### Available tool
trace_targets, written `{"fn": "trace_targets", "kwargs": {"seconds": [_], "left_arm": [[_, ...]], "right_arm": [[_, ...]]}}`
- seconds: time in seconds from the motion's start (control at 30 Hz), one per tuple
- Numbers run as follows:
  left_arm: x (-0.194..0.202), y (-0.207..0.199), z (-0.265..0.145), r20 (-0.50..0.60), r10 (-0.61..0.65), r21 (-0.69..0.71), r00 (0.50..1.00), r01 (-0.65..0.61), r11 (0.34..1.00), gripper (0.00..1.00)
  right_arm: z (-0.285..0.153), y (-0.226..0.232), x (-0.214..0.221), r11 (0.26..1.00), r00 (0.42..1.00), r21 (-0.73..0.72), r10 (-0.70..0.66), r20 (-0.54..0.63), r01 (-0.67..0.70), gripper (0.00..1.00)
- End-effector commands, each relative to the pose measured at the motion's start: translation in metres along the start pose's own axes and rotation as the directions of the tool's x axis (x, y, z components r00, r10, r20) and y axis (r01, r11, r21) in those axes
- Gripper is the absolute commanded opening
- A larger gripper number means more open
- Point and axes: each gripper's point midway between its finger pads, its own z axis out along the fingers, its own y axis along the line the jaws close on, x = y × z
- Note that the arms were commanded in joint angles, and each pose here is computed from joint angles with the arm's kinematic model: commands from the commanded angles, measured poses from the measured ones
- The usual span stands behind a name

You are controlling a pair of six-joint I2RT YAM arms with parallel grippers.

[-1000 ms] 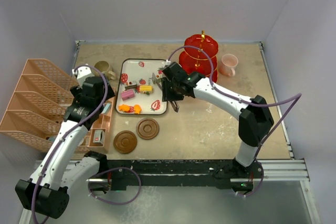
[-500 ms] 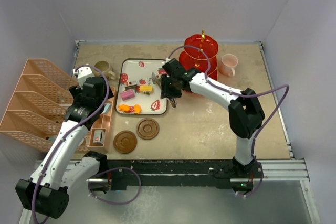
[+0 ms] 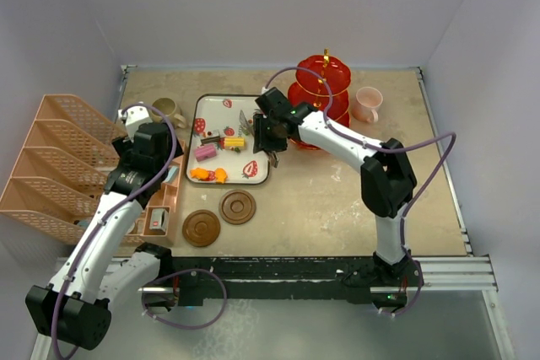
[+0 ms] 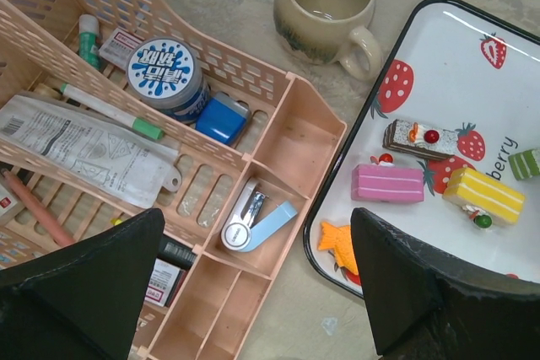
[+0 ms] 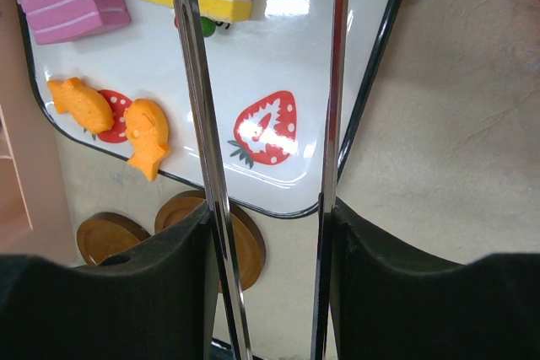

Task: Serve the afternoon tea
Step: Pick up the desert from the tray.

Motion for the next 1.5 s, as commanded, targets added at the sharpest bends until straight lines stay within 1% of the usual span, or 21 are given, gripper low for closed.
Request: {"fn": "trace_targets", "kwargs": {"seconds": [0.0, 0.13, 0.6, 1.0, 1.23, 1.37, 1.47], "left_arm": [[-0.006, -0.005, 0.002, 0.024, 0.000, 0.022, 1.000, 0.000, 1.000, 0.89], [-0.005, -0.007, 0.002, 0.019, 0.001, 0.027, 1.000, -0.002, 1.000, 0.89], [-0.005, -0.007, 0.001, 0.023, -0.002, 0.037, 1.000, 0.002, 0.999, 0.89], [-0.004, -0.010, 0.002, 0.017, 0.001, 0.045, 1.000, -0.002, 0.999, 0.89], [-0.004, -0.009, 0.002, 0.018, 0.001, 0.044, 1.000, -0.002, 0.999, 0.89], [-0.004, -0.010, 0.002, 0.016, 0.003, 0.043, 1.000, -0.004, 0.999, 0.89], [-0.003, -0.010, 0.002, 0.015, 0.004, 0.045, 1.000, -0.005, 0.999, 0.89]], "right_arm": [[-0.033, 0.002, -0.021, 1.000, 0.997, 0.016, 0.010, 0.074, -0.011, 0.49], [-0.032, -0.002, -0.025, 0.999, 0.996, 0.038, 0.009, 0.094, -0.013, 0.49], [-0.008, 0.007, -0.016, 0.998, 0.997, -0.006, 0.059, 0.056, -0.059, 0.50], [0.004, -0.001, -0.005, 0.998, 0.998, 0.024, 0.060, 0.021, -0.060, 0.50], [0.008, 0.013, -0.011, 0.998, 0.998, -0.028, 0.058, 0.019, -0.058, 0.50], [0.014, 0.012, -0.010, 0.999, 0.999, -0.010, 0.053, 0.001, -0.053, 0.50], [0.016, 0.011, -0.017, 0.999, 0.999, 0.002, 0.044, 0.023, -0.044, 0.50]]}}
